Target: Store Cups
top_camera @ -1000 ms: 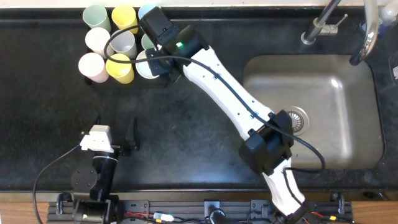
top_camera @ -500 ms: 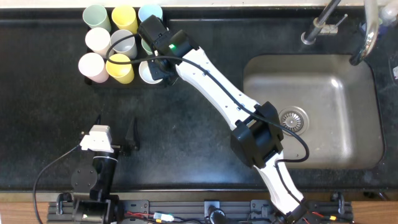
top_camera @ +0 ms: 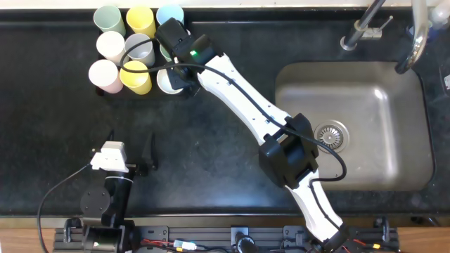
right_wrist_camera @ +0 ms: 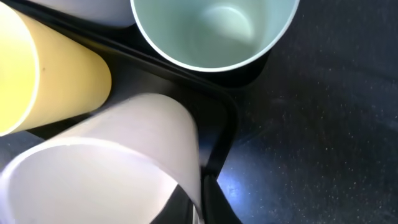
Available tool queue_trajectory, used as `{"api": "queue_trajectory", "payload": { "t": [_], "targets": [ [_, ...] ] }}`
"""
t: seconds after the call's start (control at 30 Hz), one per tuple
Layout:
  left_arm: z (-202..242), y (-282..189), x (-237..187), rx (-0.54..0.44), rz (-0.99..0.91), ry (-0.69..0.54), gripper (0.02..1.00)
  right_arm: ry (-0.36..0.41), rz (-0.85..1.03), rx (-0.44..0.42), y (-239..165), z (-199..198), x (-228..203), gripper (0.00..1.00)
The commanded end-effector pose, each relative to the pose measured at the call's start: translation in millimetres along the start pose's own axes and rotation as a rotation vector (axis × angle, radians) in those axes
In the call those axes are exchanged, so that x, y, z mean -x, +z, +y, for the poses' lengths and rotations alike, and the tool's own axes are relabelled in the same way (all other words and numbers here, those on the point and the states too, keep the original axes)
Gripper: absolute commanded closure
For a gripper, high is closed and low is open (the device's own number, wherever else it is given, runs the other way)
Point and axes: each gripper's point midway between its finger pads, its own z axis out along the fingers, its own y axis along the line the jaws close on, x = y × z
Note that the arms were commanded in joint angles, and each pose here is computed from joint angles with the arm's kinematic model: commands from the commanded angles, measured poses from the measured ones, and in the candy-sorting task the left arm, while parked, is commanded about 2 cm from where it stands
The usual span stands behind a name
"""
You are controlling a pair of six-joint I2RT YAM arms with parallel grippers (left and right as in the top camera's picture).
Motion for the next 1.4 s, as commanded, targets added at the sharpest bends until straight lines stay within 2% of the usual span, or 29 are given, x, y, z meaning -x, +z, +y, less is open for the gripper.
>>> {"api": "queue_trajectory", "payload": {
  "t": [0.03,0.17,0.23,0.37,0.4,0.5,0.6,0.67,0.7,0.73,0.87,0.93,1.1,1.4],
  "targets": [
    [-0.2,-0.7,1.6,-0.005,-0.008,0.011,0.018,0.008,-0.020,0.004,-2.3,2.2,5.8,0.882],
    [-0.1,-0.7,1.6,-0.004,-0.008,0.011,0.018,0.008,-0.020,0.004,-2.3,2.0,6.0,0.844],
    [-0.1,-0.7,1.6,-0.004,-0.008,0.011,0.018,0.008,-0.021,0.005,-2.6,2.3,6.2,0.787],
    [-0.1,-0.7,1.6,-0.004,-0.008,0.011,0.018,0.007,-0.066,0.019,-26.3,2.6,16.0,0.520],
    [-0.1,-0.7,1.6,-0.004,-0.008,0.011,0.018,0.009,-0.090,0.026,-38.6,1.4,21.2,0.446],
    [-0.1,-0.7,1.6,-0.004,-0.008,0.011,0.018,-0.016,-0.252,0.048,-125.2,-19.9,50.3,0.308],
    [-0.2,-0.7,1.6,-0.005,-0.008,0.011,0.018,-0.019,-0.335,0.026,-181.2,-53.2,58.1,0.246],
    [-0.1,-0.7,1.6,-0.004,-0.008,0.011,0.018,0.014,-0.361,-0.006,-208.8,-84.2,55.4,0.205],
    [-0.1,-0.7,1.6,-0.004,-0.008,0.011,0.018,0.081,-0.379,-0.059,-236.0,-130.6,42.5,0.148],
    [-0.1,-0.7,1.6,-0.004,-0.008,0.011,0.018,0.098,-0.383,-0.081,-244.5,-148.0,33.7,0.121],
    [-0.2,-0.7,1.6,-0.005,-0.008,0.011,0.018,0.129,-0.408,-0.164,-271.4,-200.3,-16.9,0.016],
    [-0.1,-0.7,1.6,-0.004,-0.008,0.011,0.018,0.166,-0.476,-0.194,-289.4,-220.1,-63.0,0.003],
    [-0.2,-0.7,1.6,-0.005,-0.008,0.011,0.018,0.171,-0.624,-0.210,-295.8,-220.0,-125.3,0.003],
    [-0.2,-0.7,1.6,-0.005,-0.008,0.011,0.018,0.101,-0.995,-0.188,-258.4,-212.1,-198.0,0.003]
  ]
}}
